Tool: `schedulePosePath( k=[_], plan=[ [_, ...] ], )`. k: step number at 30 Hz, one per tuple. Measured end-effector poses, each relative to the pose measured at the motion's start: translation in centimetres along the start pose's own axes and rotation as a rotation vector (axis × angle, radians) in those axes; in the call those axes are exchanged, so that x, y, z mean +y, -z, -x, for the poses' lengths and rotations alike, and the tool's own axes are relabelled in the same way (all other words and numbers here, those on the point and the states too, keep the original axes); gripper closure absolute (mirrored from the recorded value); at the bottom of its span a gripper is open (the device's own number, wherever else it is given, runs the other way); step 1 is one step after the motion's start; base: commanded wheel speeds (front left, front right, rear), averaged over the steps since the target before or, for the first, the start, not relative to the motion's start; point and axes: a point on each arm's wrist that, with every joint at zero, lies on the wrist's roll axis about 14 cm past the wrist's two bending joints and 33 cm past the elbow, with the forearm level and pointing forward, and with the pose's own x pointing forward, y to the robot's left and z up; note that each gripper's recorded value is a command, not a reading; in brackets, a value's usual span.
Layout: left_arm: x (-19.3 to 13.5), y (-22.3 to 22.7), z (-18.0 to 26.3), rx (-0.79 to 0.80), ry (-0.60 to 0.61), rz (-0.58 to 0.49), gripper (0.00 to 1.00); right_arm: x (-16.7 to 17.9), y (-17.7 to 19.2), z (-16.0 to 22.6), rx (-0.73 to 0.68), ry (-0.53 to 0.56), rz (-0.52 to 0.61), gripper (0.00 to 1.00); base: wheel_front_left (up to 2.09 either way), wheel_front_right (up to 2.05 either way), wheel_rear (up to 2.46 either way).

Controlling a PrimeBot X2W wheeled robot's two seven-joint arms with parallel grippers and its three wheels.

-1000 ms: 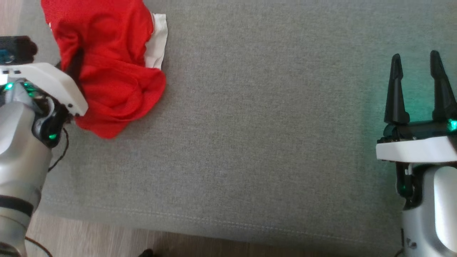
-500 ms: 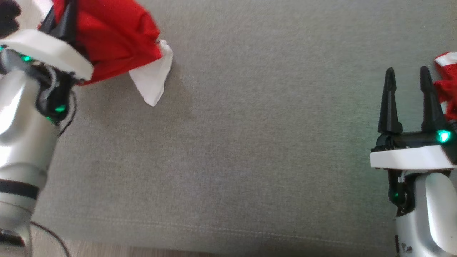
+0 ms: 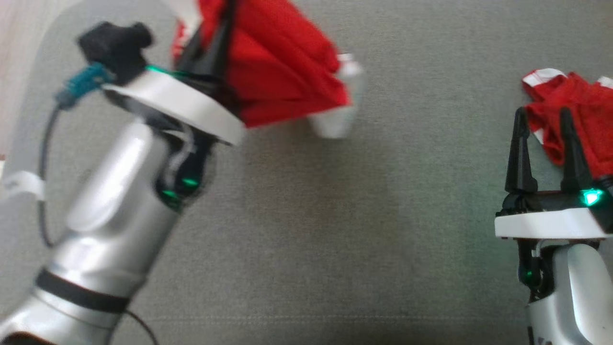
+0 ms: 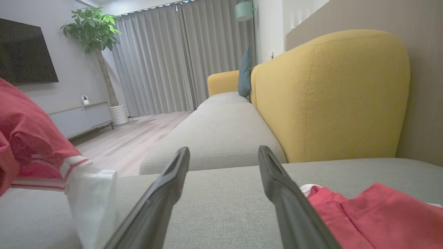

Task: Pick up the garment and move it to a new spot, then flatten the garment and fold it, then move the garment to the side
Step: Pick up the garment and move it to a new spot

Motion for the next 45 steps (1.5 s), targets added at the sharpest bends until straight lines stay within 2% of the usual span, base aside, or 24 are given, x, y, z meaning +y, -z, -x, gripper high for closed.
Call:
schedulePosePath(
  k=[2, 7, 13, 14, 15, 19, 22, 31, 35, 42, 45],
  plan=[
    [-2.2, 0.3, -0.5, -0.003, 0.034, 0.037, 1.0, -0.5, -0.1, 0.2, -0.001, 0.013, 0.004, 0.0, 0.0, 0.0, 0.0],
    [-6.5, 2.9, -1.1, 0.044, 0.109, 0.043, 1.0, -1.6, 0.0, 0.9, 0.003, 0.046, -0.002, 0.0, 0.0, 0.0, 0.0],
    [-9.4, 8.3, -1.5, 0.159, 0.147, 0.04, 1.0, -3.5, 0.3, 1.7, 0.017, 0.099, -0.001, 0.0, 0.0, 0.0, 0.0],
    [-9.7, 9.6, -1.4, 0.191, 0.157, 0.025, 0.46, -3.8, 0.3, 1.8, 0.018, 0.106, 0.0, 0.0, 0.0, 0.0, 0.0],
    [-10.0, 10.8, -1.2, 0.22, 0.167, 0.013, 0.0, -4.0, 0.4, 1.9, 0.019, 0.114, -0.001, 0.0, 0.0, 0.0, 0.0],
    [-10.2, 13.7, -0.9, 0.283, 0.187, 0.003, 0.0, -4.9, 0.4, 2.1, 0.019, 0.14, 0.0, 0.0, 0.0, 0.0, 0.0],
    [-10.1, 14.1, -0.8, 0.283, 0.192, 0.007, 0.0, -5.2, 0.4, 2.1, 0.02, 0.147, 0.002, 0.0, 0.0, 0.0, 0.0],
    [-6.3, 9.4, -1.2, 0.156, 0.082, -0.015, 0.0, -3.5, 0.2, 1.1, 0.006, 0.099, -0.01, 0.0, 0.0, 0.0, 0.0],
    [-5.2, 7.8, -0.6, 0.126, 0.071, -0.039, 0.0, -2.5, 0.2, 0.7, 0.006, 0.073, -0.012, 0.0, 0.0, 0.0, 0.0],
    [-4.3, 7.1, 3.4, 0.138, 0.05, -0.074, 0.0, -0.3, -0.2, 0.2, -0.007, 0.015, -0.032, 0.0, 0.0, 0.0, 0.0],
    [-2.8, 6.2, 4.9, 0.128, -0.001, -0.108, 0.0, 0.7, -0.7, -0.1, -0.021, -0.011, -0.038, 0.0, 0.0, 0.0, 0.0]
  ],
)
